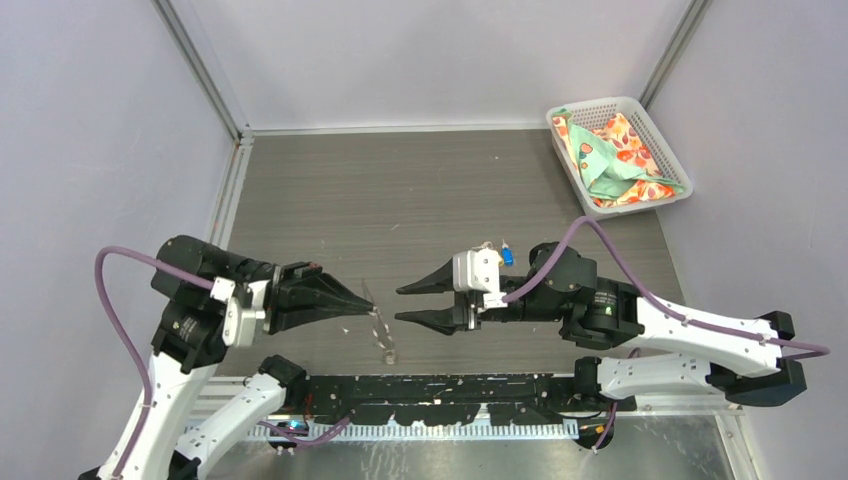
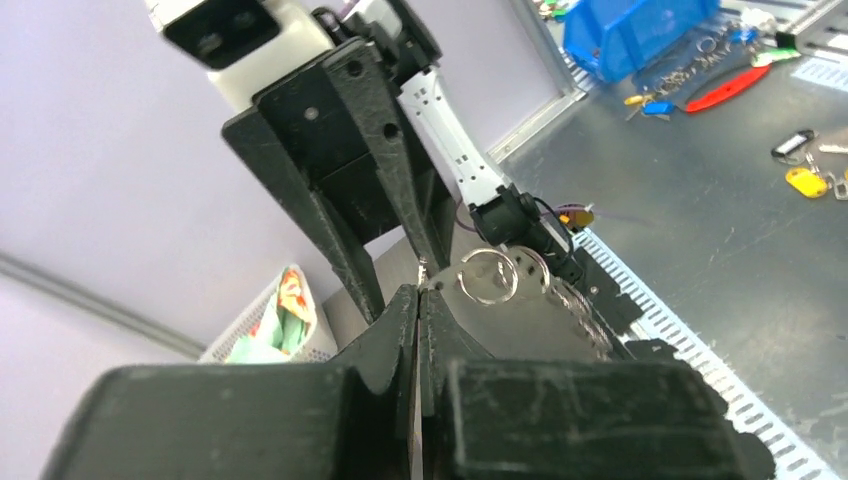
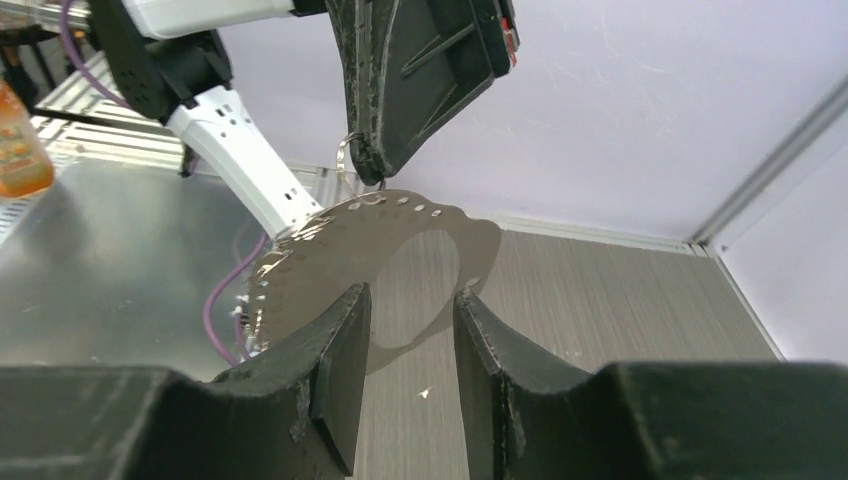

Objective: Put the keys on the keyring
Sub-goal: Pick up the key from the center of the board.

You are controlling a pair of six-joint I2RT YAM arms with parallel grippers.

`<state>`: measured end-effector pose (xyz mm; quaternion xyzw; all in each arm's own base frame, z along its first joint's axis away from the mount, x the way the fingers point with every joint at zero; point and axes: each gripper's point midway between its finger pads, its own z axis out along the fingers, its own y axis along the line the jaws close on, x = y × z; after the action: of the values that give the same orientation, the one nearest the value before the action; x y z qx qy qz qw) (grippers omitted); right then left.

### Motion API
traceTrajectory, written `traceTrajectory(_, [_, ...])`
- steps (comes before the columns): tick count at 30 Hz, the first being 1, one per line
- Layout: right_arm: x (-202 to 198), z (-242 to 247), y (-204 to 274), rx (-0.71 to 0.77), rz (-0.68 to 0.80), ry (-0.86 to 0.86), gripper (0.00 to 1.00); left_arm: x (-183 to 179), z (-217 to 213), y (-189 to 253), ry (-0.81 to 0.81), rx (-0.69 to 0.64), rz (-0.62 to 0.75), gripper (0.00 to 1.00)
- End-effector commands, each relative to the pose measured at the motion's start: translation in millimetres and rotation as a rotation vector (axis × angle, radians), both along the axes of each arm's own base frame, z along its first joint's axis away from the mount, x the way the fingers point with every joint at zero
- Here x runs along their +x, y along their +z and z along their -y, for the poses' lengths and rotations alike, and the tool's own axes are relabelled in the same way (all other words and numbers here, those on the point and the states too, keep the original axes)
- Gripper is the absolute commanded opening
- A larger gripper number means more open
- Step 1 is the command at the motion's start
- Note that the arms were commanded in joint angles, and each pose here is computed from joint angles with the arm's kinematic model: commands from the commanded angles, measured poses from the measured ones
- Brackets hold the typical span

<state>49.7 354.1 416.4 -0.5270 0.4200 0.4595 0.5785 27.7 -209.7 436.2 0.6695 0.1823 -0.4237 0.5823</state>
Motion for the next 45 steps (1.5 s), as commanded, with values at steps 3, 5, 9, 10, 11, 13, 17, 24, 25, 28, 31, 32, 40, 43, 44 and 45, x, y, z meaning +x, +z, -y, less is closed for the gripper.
traceTrajectory(3, [41.7,24.3,14.2,0.069,-0.079,-0.269,0.44,29.2,10.1,17.1,0.149,-0.052,-0.318,0.00])
traceTrajectory(5, [44.9,31.7,8.9,0.061,-0.100,-0.298,0.45,32.9,11.3,15.5,0.162,-0.049,-0.369,0.00])
traceTrajectory(9, [55.8,46.7,-1.0,0.040,-0.155,-0.386,0.45,42.6,13.8,14.3,0.202,-0.042,-0.462,0.00])
traceTrajectory(10, [63.4,52.6,-5.1,0.036,-0.176,-0.439,0.46,45.0,14.3,14.3,0.213,-0.040,-0.483,0.00])
traceTrajectory(11, [74.9,59.8,-10.2,0.032,-0.197,-0.519,0.48,48.0,15.1,13.0,0.226,-0.034,-0.504,0.00])
traceTrajectory(13, [102.9,77.7,-30.3,0.010,-0.228,-0.714,0.54,54.0,16.0,6.4,0.256,-0.015,-0.535,0.00])
traceTrajectory(17, [162.0,115.0,-79.8,-0.033,-0.348,-1.038,0.60,69.7,15.7,-21.3,0.350,0.033,-0.557,0.00])
traceTrajectory(24, [233.1,144.5,-195.6,-0.134,-0.629,-1.257,0.57,83.3,10.7,-84.8,0.461,0.136,-0.583,0.00])
traceTrajectory(25, [239.2,145.9,-212.0,-0.175,-0.627,-1.274,0.57,83.3,10.4,-92.0,0.464,0.150,-0.594,0.00])
traceTrajectory(28, [266.4,163.2,-254.8,-0.246,-0.697,-1.355,0.54,81.5,9.9,-106.3,0.463,0.180,-0.617,0.00])
traceTrajectory(31, [293.1,181.2,-288.8,-0.233,-0.802,-1.399,0.50,79.6,8.7,-114.3,0.463,0.193,-0.616,0.00])
traceTrajectory(32, [299.0,188.4,-306.2,-0.254,-0.825,-1.425,0.50,79.0,8.4,-115.9,0.462,0.195,-0.615,0.00])
traceTrajectory(40, [310.5,201.7,-368.6,-0.423,-0.886,-1.483,0.49,71.7,5.2,-119.9,0.450,0.205,-0.590,0.00])
traceTrajectory(43, [317.5,195.3,-370.8,-0.387,-0.889,-1.470,0.48,71.5,4.8,-120.8,0.452,0.205,-0.585,0.00])
traceTrajectory(44, [318.5,194.5,-370.8,-0.383,-0.889,-1.470,0.48,71.5,4.7,-120.3,0.452,0.203,-0.583,0.00])
traceTrajectory(45, [319.4,194.6,-370.1,-0.378,-0.889,-1.473,0.48,71.2,4.7,-120.2,0.451,0.204,-0.585,0.00])
